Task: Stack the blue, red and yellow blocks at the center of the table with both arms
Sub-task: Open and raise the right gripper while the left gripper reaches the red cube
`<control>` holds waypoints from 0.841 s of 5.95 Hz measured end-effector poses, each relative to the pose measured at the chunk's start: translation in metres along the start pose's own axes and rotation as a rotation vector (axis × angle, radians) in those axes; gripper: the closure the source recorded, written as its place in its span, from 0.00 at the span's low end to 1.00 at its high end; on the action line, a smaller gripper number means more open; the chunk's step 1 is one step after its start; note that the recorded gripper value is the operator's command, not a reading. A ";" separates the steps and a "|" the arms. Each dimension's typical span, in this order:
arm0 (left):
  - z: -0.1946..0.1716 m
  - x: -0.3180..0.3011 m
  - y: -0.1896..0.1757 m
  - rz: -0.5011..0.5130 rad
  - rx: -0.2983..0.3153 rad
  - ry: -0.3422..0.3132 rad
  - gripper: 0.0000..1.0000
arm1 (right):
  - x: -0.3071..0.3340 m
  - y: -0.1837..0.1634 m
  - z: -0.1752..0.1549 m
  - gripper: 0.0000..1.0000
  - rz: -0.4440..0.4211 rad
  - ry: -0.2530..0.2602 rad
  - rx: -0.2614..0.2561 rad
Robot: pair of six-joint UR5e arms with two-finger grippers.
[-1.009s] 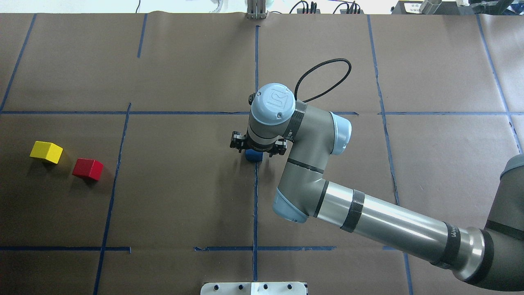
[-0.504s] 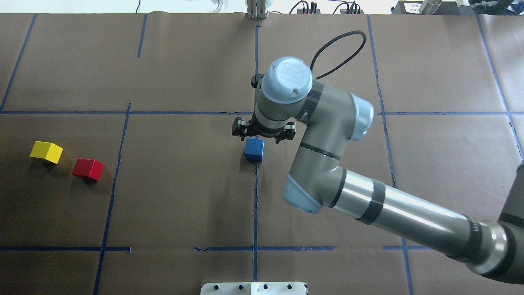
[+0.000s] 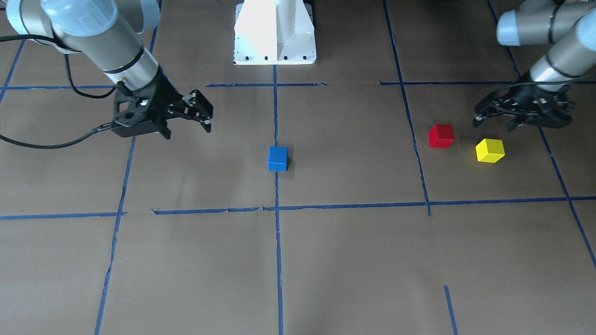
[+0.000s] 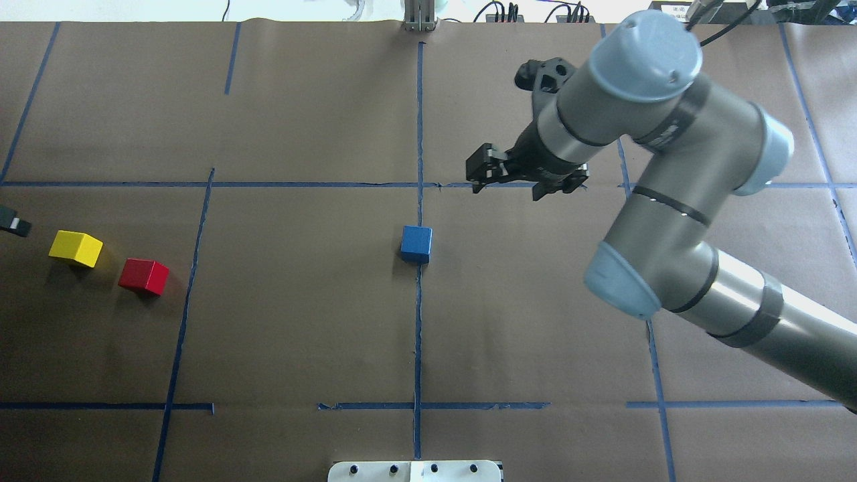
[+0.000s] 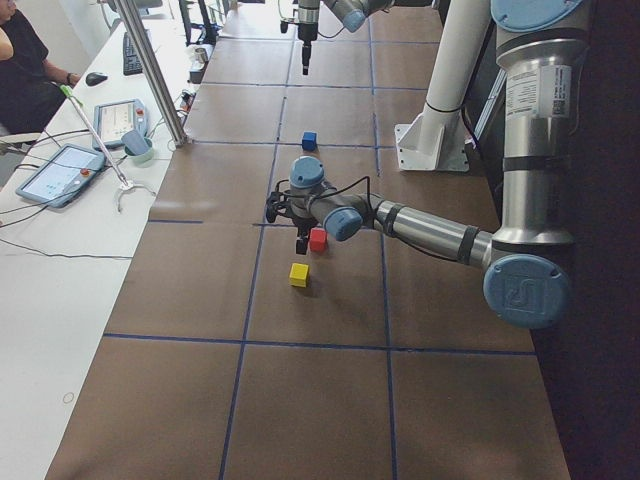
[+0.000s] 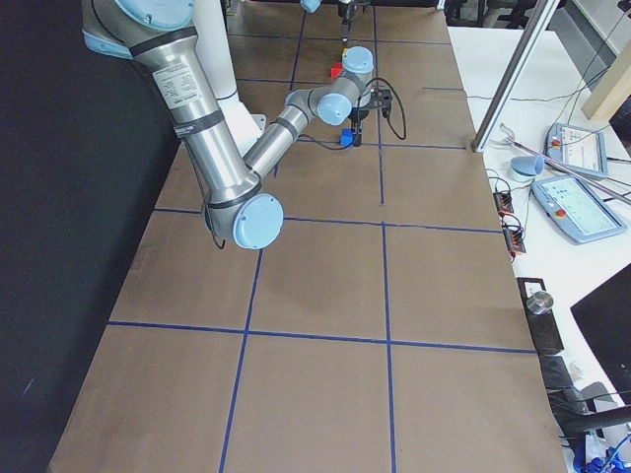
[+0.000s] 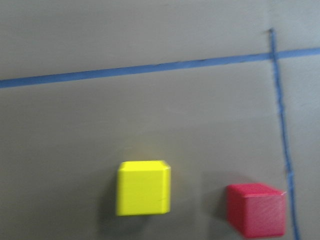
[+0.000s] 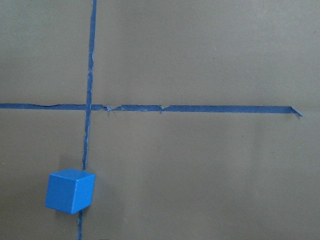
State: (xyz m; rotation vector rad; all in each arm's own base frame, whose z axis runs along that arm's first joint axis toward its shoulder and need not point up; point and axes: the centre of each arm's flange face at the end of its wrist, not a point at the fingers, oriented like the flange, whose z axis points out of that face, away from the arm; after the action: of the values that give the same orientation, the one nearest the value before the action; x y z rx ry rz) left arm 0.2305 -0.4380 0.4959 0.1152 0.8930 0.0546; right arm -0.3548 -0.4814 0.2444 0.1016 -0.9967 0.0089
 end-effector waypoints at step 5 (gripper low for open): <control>0.077 0.054 0.031 -0.002 -0.060 -0.058 0.44 | 0.016 -0.002 0.009 0.00 -0.017 0.027 -0.001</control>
State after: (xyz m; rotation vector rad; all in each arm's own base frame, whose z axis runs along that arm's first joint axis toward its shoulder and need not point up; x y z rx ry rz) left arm 0.3246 -0.4085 0.5060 0.0594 0.8329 0.0754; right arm -0.3533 -0.4851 0.2621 0.1087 -0.9685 -0.0059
